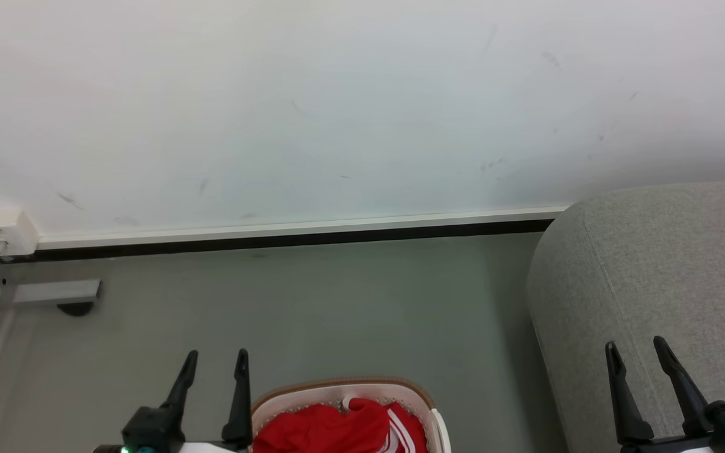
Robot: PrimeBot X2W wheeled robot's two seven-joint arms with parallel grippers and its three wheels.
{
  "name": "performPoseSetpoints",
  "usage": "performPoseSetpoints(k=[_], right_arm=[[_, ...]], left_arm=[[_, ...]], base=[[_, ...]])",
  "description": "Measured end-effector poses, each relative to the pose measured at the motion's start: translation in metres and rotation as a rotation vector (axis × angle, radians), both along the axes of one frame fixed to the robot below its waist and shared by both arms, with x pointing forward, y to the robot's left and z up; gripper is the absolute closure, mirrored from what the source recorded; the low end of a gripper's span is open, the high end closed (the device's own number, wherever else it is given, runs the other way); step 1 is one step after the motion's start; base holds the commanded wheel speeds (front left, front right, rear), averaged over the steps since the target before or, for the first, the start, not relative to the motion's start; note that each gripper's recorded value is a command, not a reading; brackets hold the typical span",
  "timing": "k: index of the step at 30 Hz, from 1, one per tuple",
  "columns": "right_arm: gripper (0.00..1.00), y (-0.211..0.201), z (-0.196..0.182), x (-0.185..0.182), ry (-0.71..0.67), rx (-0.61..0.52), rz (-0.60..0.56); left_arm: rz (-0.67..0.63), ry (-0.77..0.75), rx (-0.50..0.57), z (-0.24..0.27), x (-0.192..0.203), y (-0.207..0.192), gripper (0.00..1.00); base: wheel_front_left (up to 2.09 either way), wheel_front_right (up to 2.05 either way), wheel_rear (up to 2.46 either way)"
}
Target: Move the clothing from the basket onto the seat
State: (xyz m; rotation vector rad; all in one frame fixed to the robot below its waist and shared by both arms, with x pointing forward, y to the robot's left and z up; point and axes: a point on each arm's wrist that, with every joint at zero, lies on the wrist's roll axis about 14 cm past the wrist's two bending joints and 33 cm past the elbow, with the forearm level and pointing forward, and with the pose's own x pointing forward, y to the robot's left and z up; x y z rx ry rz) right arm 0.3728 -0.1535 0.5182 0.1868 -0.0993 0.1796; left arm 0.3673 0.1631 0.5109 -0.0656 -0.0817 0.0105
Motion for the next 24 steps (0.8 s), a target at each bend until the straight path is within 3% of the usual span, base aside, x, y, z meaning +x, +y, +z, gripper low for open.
performPoseSetpoints(k=[9,24], right_arm=[[0.0,0.0008,-0.002,-0.0007,-0.009,-0.052,0.008],[0.0,-0.0036,-0.005,0.0005,0.0,-0.048,-0.005]], left_arm=[[-0.013,-0.016,0.058,0.0015,0.0004,-0.0049,0.0],[-0.019,0.003,0.051,-0.0048,0.0037,-0.0068,0.0]], base=[[0.0,0.0,0.0],[0.0,0.0,0.0]])
